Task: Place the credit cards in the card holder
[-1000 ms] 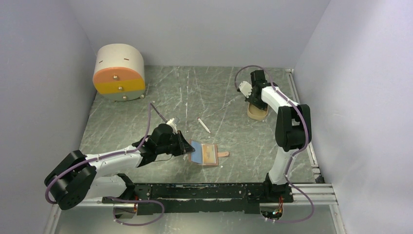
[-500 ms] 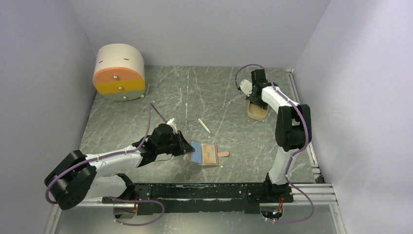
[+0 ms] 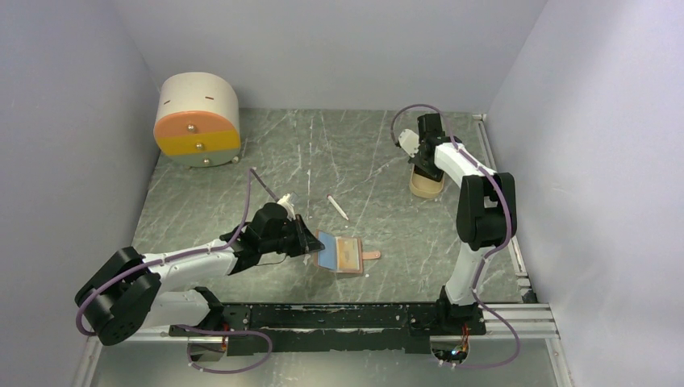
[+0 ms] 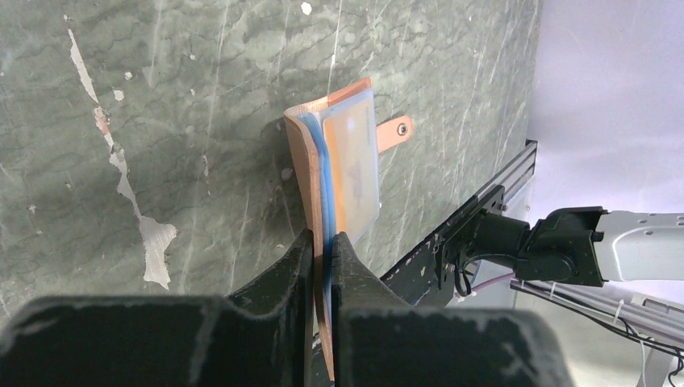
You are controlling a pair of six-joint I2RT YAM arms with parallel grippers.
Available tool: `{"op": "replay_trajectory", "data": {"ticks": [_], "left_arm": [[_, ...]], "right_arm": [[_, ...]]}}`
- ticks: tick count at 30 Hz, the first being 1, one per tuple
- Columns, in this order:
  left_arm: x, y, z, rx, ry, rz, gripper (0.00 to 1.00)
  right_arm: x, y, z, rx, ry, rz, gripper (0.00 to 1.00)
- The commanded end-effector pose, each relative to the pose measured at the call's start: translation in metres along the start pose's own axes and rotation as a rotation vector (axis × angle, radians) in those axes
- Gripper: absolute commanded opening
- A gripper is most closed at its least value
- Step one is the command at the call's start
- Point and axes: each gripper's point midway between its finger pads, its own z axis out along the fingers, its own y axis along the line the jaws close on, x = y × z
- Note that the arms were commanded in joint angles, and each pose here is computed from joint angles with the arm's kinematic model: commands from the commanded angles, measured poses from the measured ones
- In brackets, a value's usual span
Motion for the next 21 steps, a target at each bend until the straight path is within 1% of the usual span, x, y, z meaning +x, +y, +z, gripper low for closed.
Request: {"op": "replay_trajectory", "data": {"ticks": [1,3,4,5,6,7,8,13,21], "left_arm": [[-0.007,-0.018,-0.001,0.060,-0.009,0.015,0.09],[-0.007,-0.018,-0.001,0.057,-0.007,0.018,0.09],[-0.007,-0.017,-0.001,0.057,-0.007,0.017,0.09],[-0.007,-0.017,-0.001,0.057,-0.006,0.015,0.09],[-0.007,-0.018,-0.001,0.061,-0.008,0.015,0.09],[-0.007,-0.017,-0.001,0.061,-0.007,0.015,0.09],[-0.007,-0.018,-0.001,0.061,-0.007,0.013,0.09],[-0.006,-0.017,0.001,0.057,-0.002,0.015,0.09],[-0.007,-0.014,0.002,0.038,0.002,0.022,0.09]], "right_arm": [[-0.005,-0.014,-0.011,0.037,-0.044,0.006,0.00],[-0.005,-0.013,-0.010,0.033,-0.043,0.005,0.00],[-0.006,-0.016,-0.010,0.044,-0.047,0.012,0.07],[-0.008,-0.018,-0.011,0.051,-0.058,0.017,0.26],[-0.011,-0.016,-0.013,0.038,-0.077,0.010,0.51],[-0.014,-0.016,-0.015,0.038,-0.100,0.005,0.86],[-0.016,-0.018,-0.016,0.048,-0.117,0.003,0.99],[-0.023,-0.021,-0.017,0.070,-0.160,-0.019,0.99],[-0.023,-0.027,0.003,0.090,-0.119,-0.033,0.99]]}}
